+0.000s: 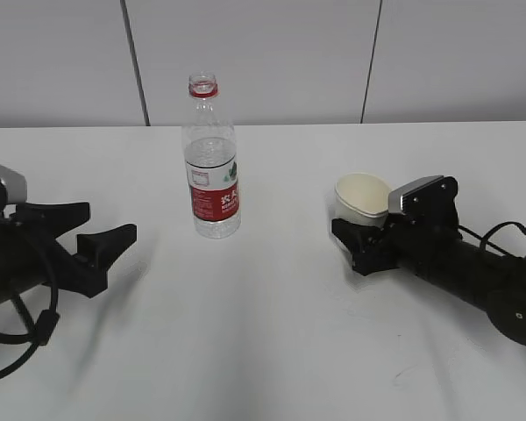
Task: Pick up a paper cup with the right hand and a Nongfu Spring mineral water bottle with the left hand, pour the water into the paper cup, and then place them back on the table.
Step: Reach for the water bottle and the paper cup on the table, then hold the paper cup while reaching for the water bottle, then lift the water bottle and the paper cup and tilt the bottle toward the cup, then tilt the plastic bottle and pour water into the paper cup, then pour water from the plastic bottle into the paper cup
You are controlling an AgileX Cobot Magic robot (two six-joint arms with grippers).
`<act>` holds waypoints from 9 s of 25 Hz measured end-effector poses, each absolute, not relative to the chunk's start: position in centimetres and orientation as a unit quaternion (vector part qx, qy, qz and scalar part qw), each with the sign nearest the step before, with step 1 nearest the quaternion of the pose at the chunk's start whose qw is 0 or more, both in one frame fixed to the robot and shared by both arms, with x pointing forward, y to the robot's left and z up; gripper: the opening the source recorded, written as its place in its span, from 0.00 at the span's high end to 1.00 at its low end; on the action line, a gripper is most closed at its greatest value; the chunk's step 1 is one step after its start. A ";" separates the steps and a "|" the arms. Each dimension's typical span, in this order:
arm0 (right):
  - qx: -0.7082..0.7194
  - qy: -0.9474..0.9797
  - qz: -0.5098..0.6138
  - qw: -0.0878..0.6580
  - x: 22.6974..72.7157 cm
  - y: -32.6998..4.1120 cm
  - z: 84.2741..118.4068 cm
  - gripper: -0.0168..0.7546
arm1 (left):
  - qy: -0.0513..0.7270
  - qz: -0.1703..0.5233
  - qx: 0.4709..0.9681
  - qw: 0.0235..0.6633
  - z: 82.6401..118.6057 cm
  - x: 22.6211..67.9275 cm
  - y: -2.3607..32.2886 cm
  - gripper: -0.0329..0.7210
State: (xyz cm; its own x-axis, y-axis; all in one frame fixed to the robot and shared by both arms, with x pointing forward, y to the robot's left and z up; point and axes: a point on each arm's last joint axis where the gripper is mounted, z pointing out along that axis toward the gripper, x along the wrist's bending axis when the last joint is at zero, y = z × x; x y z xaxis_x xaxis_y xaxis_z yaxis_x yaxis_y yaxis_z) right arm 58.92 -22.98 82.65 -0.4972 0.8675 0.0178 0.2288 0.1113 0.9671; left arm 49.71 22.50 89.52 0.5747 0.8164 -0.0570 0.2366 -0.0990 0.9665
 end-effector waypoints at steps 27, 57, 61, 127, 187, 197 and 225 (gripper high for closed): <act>0.398 0.684 0.533 0.298 58.9 -22.9 82.7 0.32 | 0.354 0.259 0.676 0.592 86.7 56.6 14.9 0.28; 0.396 0.684 0.535 0.299 59.0 -22.9 82.7 0.32 | 0.307 0.271 0.675 0.614 88.2 60.3 12.4 0.29; 0.385 0.691 0.537 0.292 58.8 -22.7 82.7 0.32 | 0.307 0.271 0.675 0.614 88.1 60.3 12.4 0.40; 0.245 0.750 0.588 0.178 58.4 -15.4 85.0 0.32 | -0.115 0.580 0.748 0.302 90.4 60.7 13.1 0.56; 0.253 0.761 0.571 0.178 58.4 -15.6 84.7 0.32 | -0.182 0.681 0.676 0.217 91.8 61.0 13.6 0.56; 0.253 0.761 0.571 0.178 58.4 -15.6 84.7 0.32 | -0.187 0.683 0.673 0.212 91.9 61.0 13.6 0.56; 0.255 0.760 0.571 0.178 58.4 -15.6 84.7 0.32 | -0.182 0.685 0.674 0.209 91.9 61.1 13.6 0.56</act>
